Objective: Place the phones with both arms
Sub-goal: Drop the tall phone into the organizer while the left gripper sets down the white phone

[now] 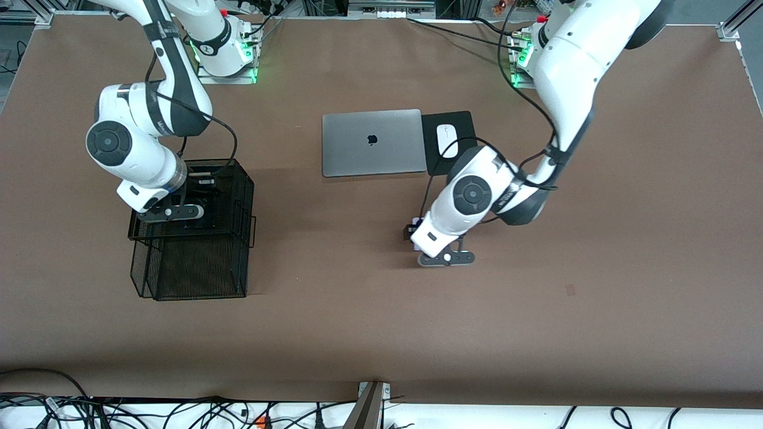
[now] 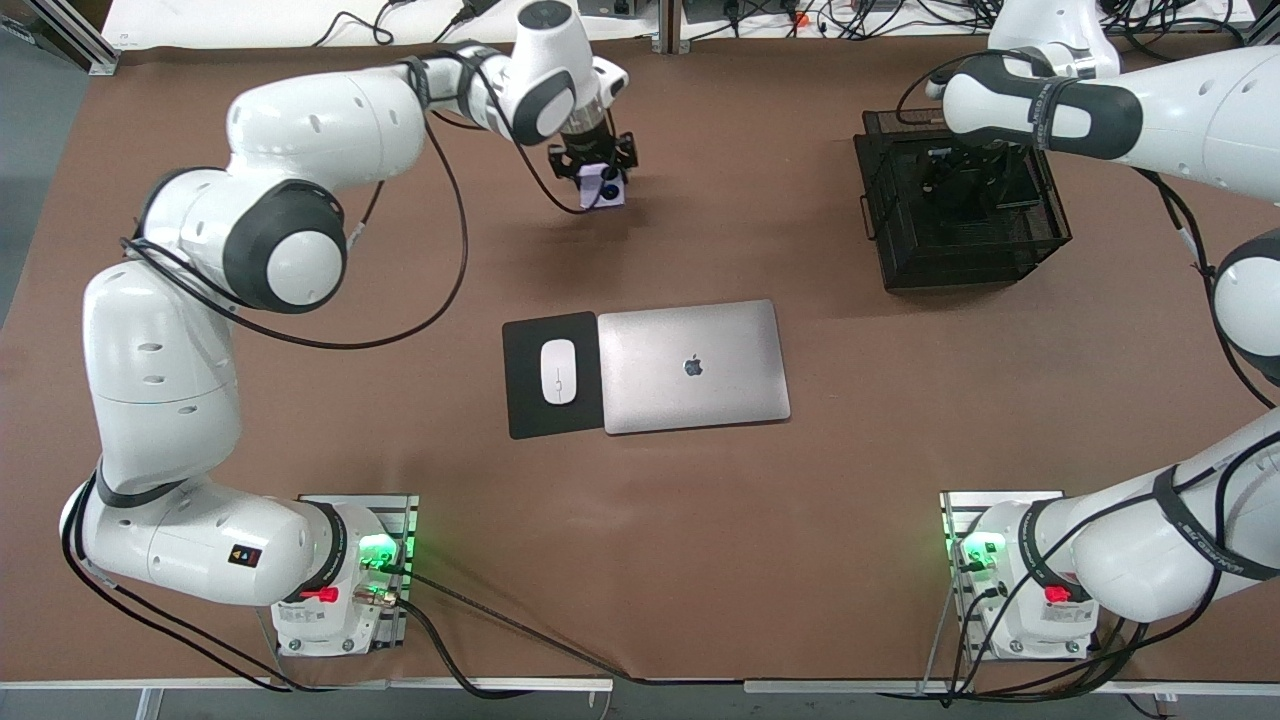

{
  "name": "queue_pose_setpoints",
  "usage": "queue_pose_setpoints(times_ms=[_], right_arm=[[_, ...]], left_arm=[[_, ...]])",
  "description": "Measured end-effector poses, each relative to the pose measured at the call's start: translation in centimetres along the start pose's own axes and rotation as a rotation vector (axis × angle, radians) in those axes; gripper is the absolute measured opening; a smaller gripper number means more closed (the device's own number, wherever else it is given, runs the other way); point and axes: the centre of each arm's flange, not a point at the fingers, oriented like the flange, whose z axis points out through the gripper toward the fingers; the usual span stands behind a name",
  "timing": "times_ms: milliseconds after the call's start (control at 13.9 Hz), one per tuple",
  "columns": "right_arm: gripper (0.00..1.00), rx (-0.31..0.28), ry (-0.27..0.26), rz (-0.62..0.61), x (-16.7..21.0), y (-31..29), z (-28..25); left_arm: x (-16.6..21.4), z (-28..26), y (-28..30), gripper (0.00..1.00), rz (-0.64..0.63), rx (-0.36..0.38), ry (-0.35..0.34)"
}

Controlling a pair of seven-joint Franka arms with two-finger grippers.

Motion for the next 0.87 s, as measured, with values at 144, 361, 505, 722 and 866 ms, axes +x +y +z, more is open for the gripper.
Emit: queue_pose_setpoints(times_ms=[144,361,505,722,866], right_arm=[[0.78,0.001,-0.003,0.002,0.1,0.0,0.4],[0.85,0.002,0.007,0.004,0.4,0.0,0.0],[1.00,0.003,0.016,0.004,0.9,0.0,-1.1],[1.00,0.004,0.001,0.013,1.7,0.6,-4.4],[1.00,0.006,-0.014,0.013,2.0,0.8,-7.2]], left_arm=[[-1.8,3.0,2.1,0.84,0.002,-0.022,-0.004],[-3.8,5.9,4.0,0.84,0.010,-0.031,-0.016],[-4.2,5.8,4.7,0.89,0.016,-0.035,-0.014],[-3.4,4.9,4.9,1.00,0.010,-0.045,0.006],[-2.5,3.7,4.4,1.00,0.001,-0.047,0.026]])
